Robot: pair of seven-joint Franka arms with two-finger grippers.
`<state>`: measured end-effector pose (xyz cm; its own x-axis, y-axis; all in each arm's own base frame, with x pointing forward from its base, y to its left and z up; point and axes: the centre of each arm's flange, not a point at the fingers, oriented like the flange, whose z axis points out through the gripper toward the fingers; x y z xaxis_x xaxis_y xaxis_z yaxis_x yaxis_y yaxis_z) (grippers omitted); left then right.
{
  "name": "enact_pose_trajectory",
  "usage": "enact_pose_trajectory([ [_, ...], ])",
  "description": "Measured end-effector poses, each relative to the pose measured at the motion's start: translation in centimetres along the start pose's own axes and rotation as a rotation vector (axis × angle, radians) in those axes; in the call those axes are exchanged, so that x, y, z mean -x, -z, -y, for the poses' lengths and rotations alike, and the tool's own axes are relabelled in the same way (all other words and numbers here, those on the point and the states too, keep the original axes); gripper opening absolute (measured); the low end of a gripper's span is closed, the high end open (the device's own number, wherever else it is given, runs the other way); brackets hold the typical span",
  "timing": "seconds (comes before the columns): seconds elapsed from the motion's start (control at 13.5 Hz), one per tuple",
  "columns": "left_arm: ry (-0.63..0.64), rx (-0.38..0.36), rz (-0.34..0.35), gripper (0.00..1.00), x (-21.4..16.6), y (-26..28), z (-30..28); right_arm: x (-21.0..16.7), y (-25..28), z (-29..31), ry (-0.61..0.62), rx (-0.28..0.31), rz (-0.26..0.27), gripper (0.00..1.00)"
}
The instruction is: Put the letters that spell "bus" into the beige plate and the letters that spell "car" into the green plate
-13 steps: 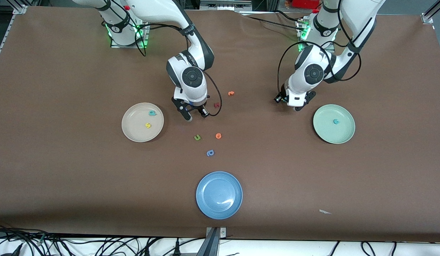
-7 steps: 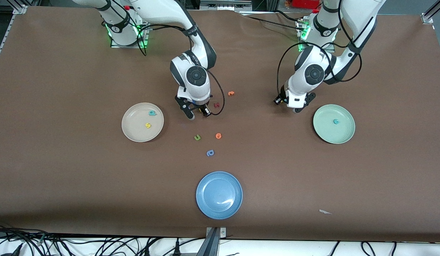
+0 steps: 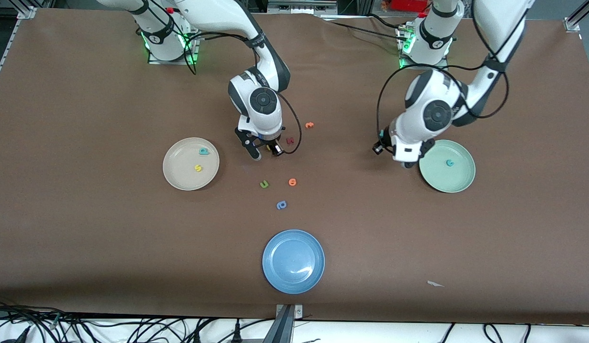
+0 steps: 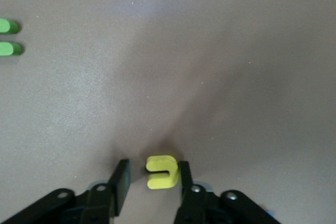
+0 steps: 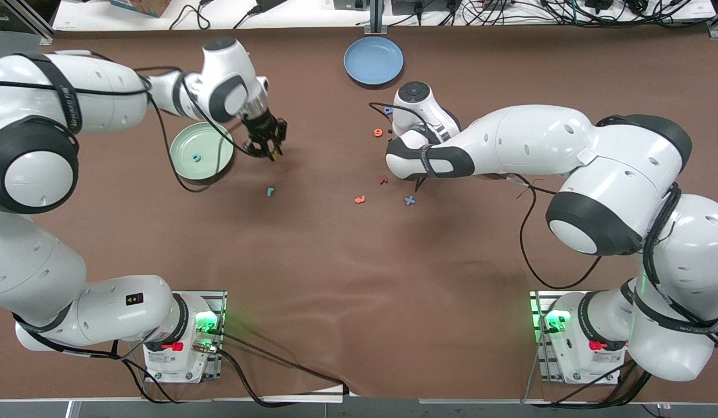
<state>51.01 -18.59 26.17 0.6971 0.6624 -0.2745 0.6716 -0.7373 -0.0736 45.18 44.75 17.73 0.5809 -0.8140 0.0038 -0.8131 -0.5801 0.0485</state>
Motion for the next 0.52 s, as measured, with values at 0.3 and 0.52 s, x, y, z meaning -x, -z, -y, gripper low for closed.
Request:
enact_pose_trajectory([
  [0.3, -0.090, 0.004, 0.040, 0.27, -8.8, 3.7, 5.6, 0.0, 0.1, 0.0, -0.001, 0.004, 0.000, 0.27],
  [0.52, -0.183, -0.080, 0.000, 0.27, -13.7, 3.0, 10.4, -1.3, 0.3, 0.0, 0.002, 0.030, -0.011, 0.27],
])
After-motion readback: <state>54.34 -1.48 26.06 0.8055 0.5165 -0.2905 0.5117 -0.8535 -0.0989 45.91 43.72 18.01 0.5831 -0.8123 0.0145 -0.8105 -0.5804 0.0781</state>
